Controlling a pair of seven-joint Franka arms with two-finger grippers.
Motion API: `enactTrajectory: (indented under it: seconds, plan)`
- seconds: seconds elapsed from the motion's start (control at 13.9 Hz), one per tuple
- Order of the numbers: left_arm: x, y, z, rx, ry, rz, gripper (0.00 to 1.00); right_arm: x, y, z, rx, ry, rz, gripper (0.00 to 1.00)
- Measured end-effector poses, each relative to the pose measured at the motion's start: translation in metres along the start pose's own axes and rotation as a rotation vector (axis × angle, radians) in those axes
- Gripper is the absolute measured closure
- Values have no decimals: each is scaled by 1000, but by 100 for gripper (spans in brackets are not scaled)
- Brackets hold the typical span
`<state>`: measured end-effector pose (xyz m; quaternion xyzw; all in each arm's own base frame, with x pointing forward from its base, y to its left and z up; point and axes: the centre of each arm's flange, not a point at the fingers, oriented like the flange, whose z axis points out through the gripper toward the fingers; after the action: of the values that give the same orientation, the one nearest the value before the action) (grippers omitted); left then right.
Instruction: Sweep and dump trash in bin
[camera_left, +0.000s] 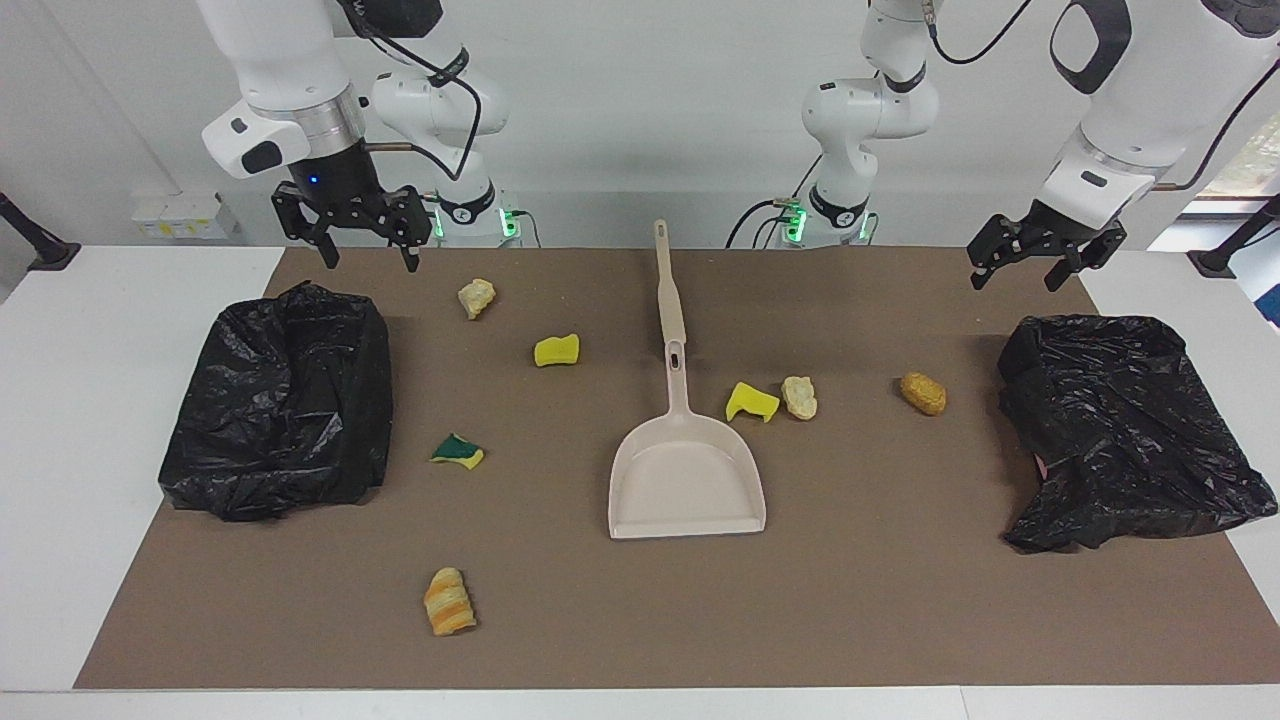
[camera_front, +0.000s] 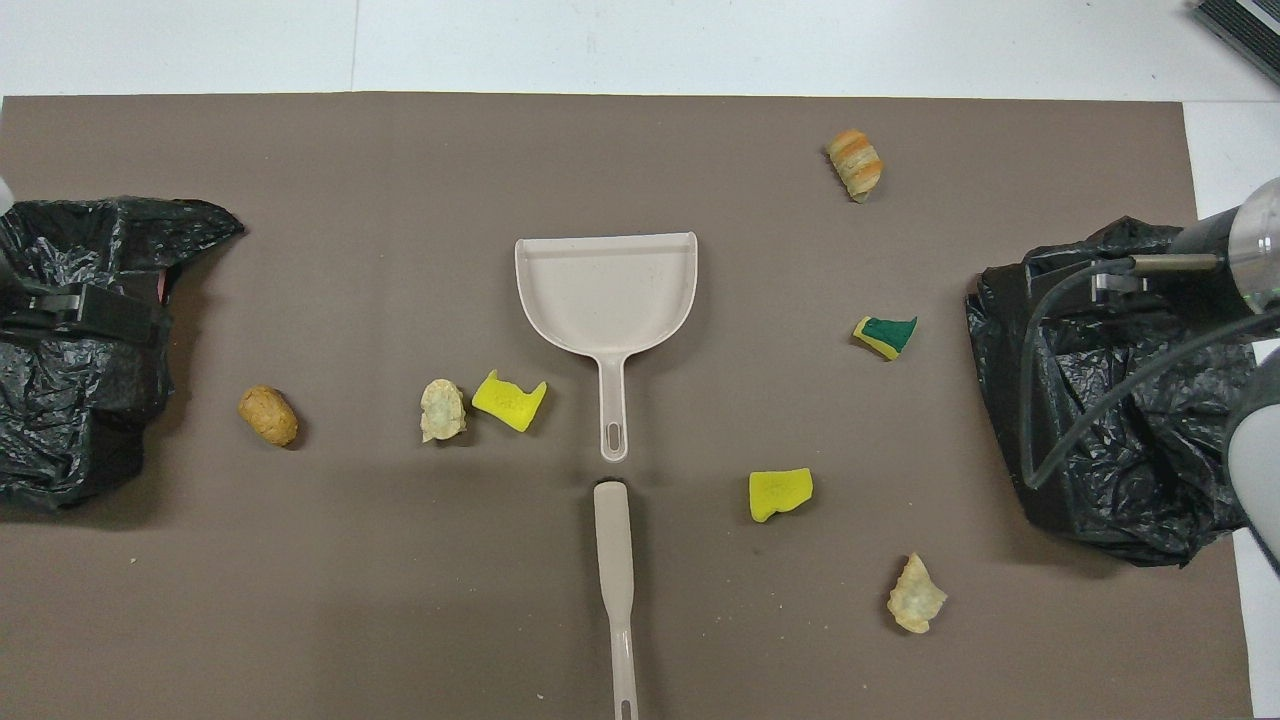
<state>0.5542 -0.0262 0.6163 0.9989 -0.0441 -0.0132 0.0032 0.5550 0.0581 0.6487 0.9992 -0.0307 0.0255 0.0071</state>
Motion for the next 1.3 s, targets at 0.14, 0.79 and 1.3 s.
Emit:
enactTrajectory:
  seconds: [0.14,0.79,1.3]
  plan:
    - [-1,0,0,0,-3,0,0,0,-1,0,2,0,-2,0]
    - [-11,-2,15,-2,-51,-2,0,-4,-6,1,1,-7,-13,0]
    - [-32,89,90,-36,-50,47,0,-5,-12,9,-1,-26,-25,0]
